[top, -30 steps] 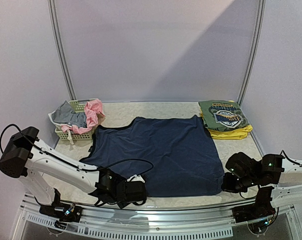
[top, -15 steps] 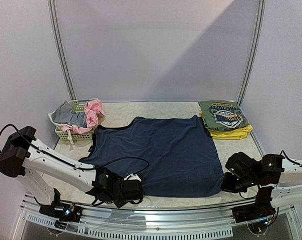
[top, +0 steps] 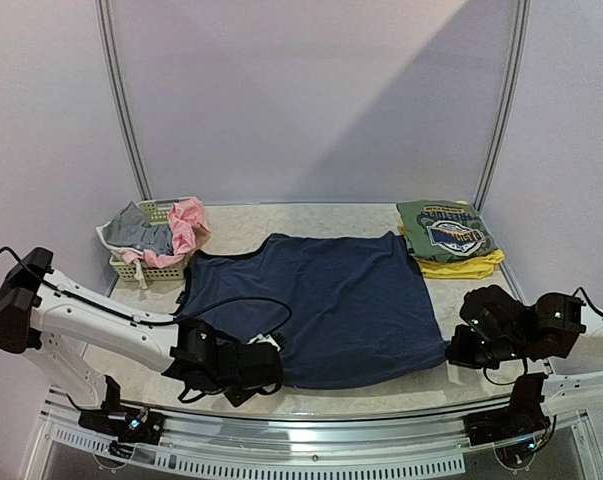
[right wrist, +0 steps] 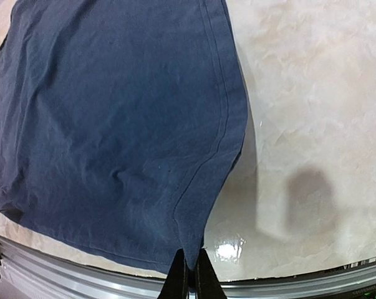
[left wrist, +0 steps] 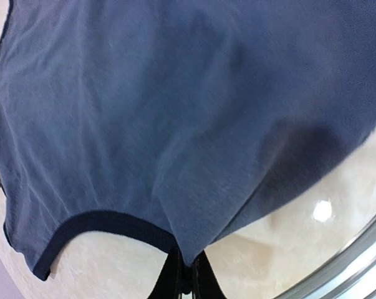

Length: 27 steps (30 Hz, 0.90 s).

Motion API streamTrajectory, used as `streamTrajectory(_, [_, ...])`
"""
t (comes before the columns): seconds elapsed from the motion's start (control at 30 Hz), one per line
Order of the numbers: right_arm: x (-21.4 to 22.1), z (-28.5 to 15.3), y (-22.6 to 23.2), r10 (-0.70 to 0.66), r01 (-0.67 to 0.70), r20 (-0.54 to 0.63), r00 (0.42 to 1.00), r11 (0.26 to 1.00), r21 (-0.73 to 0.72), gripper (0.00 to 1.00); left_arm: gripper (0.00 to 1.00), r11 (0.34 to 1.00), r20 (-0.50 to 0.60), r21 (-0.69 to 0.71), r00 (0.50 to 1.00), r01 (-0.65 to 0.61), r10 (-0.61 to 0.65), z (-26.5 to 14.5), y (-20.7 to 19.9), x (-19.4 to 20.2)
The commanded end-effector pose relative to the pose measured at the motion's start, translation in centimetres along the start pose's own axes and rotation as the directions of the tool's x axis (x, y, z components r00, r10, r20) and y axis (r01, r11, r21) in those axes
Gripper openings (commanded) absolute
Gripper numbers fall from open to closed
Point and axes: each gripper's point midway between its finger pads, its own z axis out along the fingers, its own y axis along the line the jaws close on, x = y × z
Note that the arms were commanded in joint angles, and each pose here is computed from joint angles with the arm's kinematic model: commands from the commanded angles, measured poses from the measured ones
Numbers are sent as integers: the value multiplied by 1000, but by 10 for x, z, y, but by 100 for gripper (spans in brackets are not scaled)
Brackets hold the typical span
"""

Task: Fold and stack the mixed laundry pile
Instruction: Pick up the flattened tank top from the center of the board, then fold the flattened tank top at the center of the board.

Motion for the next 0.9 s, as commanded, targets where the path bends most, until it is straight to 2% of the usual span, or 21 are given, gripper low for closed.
streamTrajectory(0.0, [-25, -10, 3, -29, 24, 105, 994, 999, 49, 0, 0, 999, 22, -22, 999, 43, -43, -6, 24, -26])
streamTrajectory(0.37, [-74, -25, 10, -58, 10, 304, 951, 987, 158, 0, 0, 988, 50, -81, 990, 132, -128, -16, 74, -59])
streamTrajectory(0.87, [-107, 12, 11, -25, -60, 356, 934, 972, 227, 0, 0, 974, 2, -143, 984, 175, -177, 12, 111, -81])
